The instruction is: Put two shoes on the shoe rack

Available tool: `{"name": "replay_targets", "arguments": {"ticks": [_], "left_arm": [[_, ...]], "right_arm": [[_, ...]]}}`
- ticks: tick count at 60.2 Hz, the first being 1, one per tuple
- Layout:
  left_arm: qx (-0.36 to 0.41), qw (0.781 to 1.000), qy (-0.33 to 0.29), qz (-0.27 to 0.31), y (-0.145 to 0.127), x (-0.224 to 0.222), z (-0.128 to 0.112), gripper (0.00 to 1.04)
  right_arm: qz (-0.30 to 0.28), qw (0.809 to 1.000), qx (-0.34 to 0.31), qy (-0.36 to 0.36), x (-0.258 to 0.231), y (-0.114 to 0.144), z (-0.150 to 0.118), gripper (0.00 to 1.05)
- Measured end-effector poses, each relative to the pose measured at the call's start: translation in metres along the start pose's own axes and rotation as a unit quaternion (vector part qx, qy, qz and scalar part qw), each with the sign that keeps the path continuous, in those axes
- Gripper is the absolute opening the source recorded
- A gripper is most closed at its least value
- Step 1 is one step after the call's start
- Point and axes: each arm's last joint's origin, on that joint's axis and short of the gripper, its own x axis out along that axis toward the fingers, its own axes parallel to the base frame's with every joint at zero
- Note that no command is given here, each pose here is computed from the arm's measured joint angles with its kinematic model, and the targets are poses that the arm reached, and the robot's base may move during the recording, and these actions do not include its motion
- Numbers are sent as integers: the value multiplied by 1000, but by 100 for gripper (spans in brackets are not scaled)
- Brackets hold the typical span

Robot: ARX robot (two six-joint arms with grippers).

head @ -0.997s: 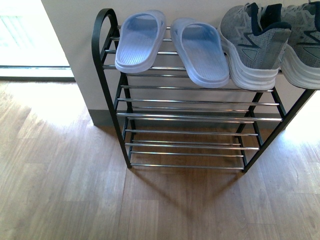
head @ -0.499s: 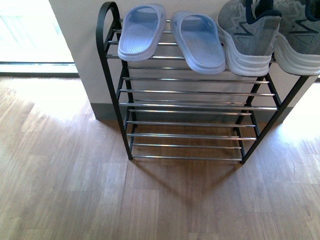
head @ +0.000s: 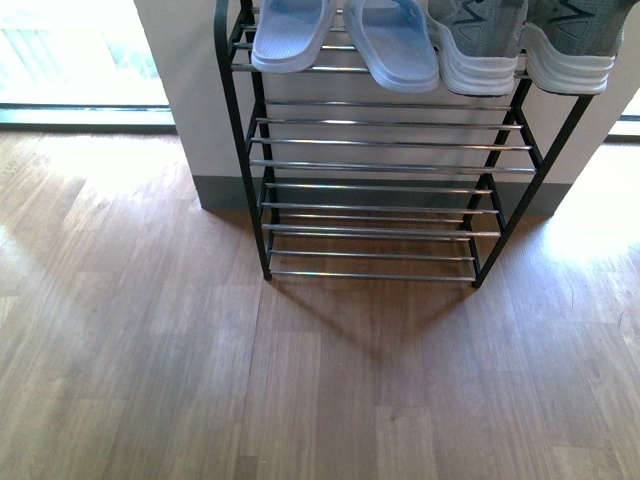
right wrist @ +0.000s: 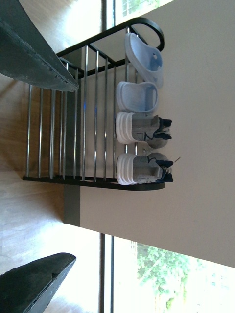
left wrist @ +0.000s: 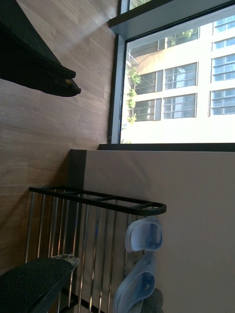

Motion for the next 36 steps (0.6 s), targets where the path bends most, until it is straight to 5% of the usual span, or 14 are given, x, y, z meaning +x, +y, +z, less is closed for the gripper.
{"name": "replay_targets", "arguments": {"ticks": [36], "left_arm": [[0, 1000, 0, 0, 0, 0, 0, 95]], "right_arm": [[0, 1000, 0, 0, 0, 0, 0, 96]]}}
